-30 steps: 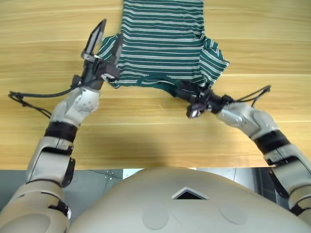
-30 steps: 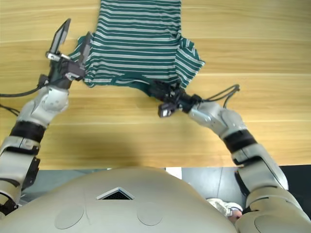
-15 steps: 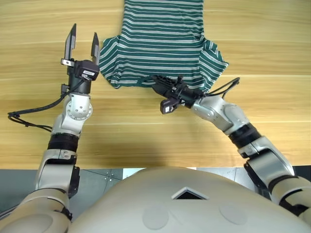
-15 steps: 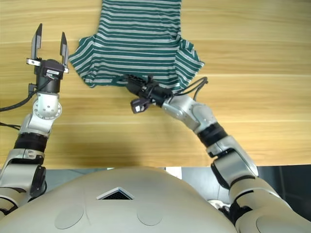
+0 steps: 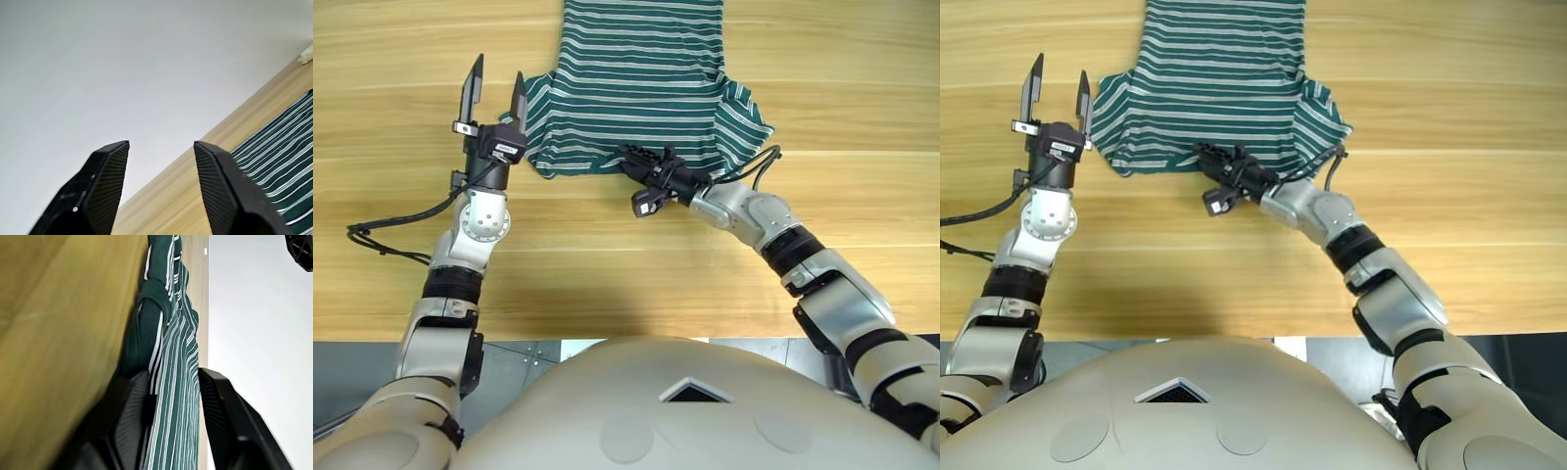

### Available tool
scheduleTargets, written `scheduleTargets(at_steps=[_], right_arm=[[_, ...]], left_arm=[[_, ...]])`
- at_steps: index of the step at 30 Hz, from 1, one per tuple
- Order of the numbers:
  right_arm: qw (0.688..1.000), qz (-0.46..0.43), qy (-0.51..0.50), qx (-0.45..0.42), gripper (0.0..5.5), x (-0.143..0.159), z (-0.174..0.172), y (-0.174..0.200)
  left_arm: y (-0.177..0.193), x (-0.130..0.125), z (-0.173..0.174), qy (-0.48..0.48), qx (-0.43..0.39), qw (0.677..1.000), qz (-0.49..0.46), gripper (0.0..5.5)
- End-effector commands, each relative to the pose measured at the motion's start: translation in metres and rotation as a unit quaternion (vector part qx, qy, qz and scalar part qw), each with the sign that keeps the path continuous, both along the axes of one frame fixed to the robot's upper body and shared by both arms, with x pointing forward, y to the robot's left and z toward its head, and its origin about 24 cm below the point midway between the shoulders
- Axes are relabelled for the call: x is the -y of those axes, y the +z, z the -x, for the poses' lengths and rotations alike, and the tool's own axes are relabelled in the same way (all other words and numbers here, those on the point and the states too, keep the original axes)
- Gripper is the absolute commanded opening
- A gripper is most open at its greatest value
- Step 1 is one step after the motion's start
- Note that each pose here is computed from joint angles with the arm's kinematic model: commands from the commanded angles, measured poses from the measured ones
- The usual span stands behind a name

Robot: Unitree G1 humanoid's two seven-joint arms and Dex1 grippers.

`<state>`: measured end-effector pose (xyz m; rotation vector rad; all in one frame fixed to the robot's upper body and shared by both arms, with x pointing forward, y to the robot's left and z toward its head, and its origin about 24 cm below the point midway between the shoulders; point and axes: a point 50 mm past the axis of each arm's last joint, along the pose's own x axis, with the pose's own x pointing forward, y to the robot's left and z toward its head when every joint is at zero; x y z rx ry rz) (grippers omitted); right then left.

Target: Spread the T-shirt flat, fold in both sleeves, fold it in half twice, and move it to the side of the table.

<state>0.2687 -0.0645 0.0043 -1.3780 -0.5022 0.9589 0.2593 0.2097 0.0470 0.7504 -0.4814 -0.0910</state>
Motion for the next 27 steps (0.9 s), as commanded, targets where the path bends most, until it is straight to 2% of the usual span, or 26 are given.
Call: scheduleTargets(at_steps=[1,7,15,21,27], right_arm=[[0.997,0.070,0.038,0.016,1.86,0.002,-0.009,0.003],[0.990,0.143,0.004,-0.003,1.86,0.021,-0.039,-0.008],[0.983,0.176,0.017,-0.044,1.86,0.029,-0.031,-0.029],[0.973,0.183,0.113,-0.078,1.86,0.035,0.003,-0.042],[0.974,0.132,0.172,-0.062,1.86,0.038,0.035,-0.004]], left_arm=[[0.004,0.007,-0.005,-0.012,0.009,1.000,-0.007,2.45],[0.002,0.022,-0.007,-0.029,0.012,0.999,-0.008,2.45],[0.002,0.026,-0.009,-0.037,0.011,0.999,-0.012,2.45],[0.002,0.024,-0.009,-0.045,0.007,0.999,-0.025,2.45],[0.013,0.012,-0.009,-0.045,0.016,0.997,-0.053,2.45]])
